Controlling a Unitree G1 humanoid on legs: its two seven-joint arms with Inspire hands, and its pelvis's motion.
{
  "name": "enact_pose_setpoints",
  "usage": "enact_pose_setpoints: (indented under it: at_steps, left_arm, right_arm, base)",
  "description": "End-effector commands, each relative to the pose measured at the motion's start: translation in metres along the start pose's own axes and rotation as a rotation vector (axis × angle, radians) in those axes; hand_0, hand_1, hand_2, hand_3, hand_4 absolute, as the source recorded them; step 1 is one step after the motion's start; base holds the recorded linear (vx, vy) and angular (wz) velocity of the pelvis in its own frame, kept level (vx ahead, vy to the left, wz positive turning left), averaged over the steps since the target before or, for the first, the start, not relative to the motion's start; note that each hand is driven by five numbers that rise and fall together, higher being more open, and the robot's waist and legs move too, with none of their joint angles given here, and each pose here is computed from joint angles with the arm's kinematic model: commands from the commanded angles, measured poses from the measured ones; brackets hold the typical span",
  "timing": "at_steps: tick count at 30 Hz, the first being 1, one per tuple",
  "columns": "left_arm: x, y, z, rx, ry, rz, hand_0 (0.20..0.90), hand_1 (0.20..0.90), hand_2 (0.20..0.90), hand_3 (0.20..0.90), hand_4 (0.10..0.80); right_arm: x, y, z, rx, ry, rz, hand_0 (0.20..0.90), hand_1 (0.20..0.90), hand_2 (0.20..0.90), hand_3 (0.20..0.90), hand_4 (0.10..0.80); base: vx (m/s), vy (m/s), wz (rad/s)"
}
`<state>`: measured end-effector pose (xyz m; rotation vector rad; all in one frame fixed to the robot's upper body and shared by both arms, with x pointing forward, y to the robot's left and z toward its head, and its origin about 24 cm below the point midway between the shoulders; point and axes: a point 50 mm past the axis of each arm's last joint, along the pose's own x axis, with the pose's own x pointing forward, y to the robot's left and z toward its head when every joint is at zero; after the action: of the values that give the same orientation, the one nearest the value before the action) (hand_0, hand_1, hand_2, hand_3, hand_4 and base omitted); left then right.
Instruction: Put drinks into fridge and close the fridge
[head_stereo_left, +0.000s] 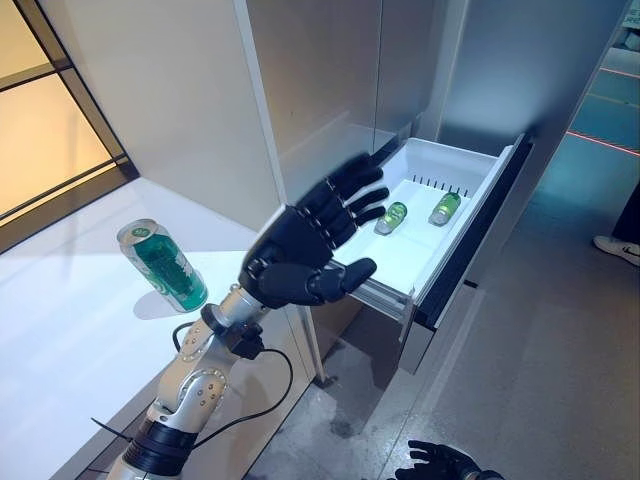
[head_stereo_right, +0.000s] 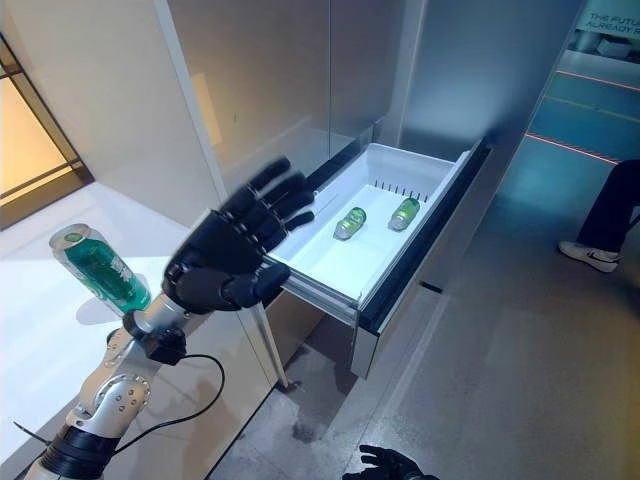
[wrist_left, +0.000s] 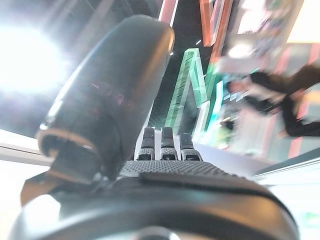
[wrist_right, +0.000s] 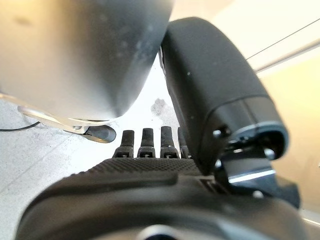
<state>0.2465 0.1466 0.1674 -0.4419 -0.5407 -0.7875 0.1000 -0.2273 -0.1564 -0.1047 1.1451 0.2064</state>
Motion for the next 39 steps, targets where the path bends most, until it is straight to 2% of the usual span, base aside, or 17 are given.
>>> enact_pose_setpoints:
  at_steps: [1,9,15,25,33,39]
  left_arm:
    - [0.029,-0.005,0.075,0.298,-0.379,-0.005,0.900,0.900,0.900,0.900,0.800]
    - [0.011,0.007,0.105,0.669,-0.454,0.262,0.900,0.900,0.900,0.900,0.800]
    - [-0.001,0.027,0.114,0.861,-0.397,0.494,0.900,0.900,0.900,0.900,0.800]
    - [-0.032,0.066,0.103,0.789,-0.229,0.734,0.900,0.900,0.900,0.900,0.800]
    - [-0.037,0.078,0.085,0.611,-0.093,0.658,0.900,0.900,0.900,0.900,0.800]
    - [-0.038,0.087,0.086,0.600,-0.038,0.654,0.900,0.900,0.900,0.900,0.800]
  right_arm:
    - [-0.003,0.016,-0.033,0.000,0.102,0.027,0.900,0.900,0.900,0.900,0.800]
    - [-0.001,0.018,-0.026,-0.023,0.105,0.037,0.900,0.900,0.900,0.900,0.800]
    - [0.002,0.017,-0.015,-0.027,0.084,0.041,0.900,0.900,0.900,0.900,0.800]
    - [0.002,0.015,-0.011,-0.038,0.082,0.043,0.900,0.900,0.900,0.900,0.800]
    - [0.001,0.008,-0.005,-0.040,0.069,0.040,0.900,0.900,0.900,0.900,0.800]
    - [0.000,0.005,-0.005,-0.046,0.076,0.032,0.900,0.900,0.900,0.900,0.800]
  base:
    - [-0.016,-0.021,0.07]
    - [-0.025,-0.015,0.21]
    - [-0.025,-0.010,0.20]
    - [-0.012,-0.002,0.08]
    - [-0.010,0.000,0.06]
    - [0.000,0.000,0.00]
